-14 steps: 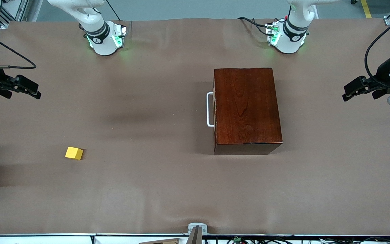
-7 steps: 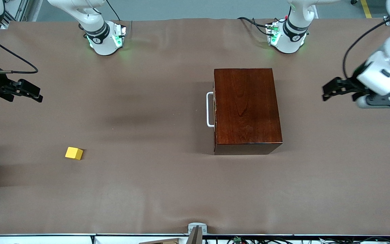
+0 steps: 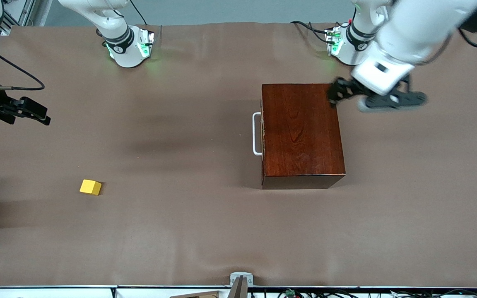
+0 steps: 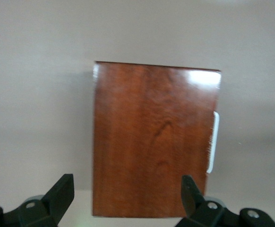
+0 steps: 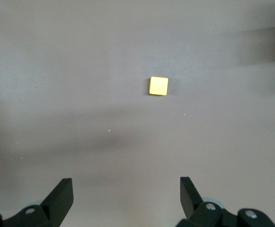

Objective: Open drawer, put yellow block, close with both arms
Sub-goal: 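Move the left gripper to the white drawer handle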

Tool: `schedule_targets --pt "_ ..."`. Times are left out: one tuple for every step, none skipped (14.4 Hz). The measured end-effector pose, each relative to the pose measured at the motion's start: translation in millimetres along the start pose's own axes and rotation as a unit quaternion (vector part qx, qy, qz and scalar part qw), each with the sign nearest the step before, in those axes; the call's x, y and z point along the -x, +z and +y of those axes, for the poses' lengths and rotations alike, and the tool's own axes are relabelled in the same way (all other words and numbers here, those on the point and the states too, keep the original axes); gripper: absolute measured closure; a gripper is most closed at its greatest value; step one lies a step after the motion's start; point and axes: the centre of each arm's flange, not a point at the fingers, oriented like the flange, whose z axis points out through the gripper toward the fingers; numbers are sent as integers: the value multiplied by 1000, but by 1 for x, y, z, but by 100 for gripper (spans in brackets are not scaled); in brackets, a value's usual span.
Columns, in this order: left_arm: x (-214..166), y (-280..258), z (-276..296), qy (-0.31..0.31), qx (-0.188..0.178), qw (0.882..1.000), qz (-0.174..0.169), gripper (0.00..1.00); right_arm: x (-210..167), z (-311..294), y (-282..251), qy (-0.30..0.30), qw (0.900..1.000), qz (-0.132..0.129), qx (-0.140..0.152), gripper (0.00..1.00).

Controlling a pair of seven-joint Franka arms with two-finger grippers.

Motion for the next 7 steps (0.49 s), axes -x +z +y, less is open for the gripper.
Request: schedule_targets --pt "14 2 23 7 2 1000 -3 0 0 0 0 0 1000 0 0 0" --pt "28 7 47 11 4 1000 -10 0 0 0 0 0 1000 0 0 0" --pt "39 16 72 13 6 1000 -19 0 0 0 0 0 1000 0 0 0" --pt "48 28 96 19 5 999 -27 0 0 0 0 0 1000 0 0 0" --pt "54 43 119 31 -4 999 -32 0 0 0 0 0 1000 0 0 0" --pt "58 63 140 49 -16 998 -36 0 0 0 0 0 1000 0 0 0" --pt "63 85 161 68 -28 996 -40 0 0 0 0 0 1000 0 0 0"
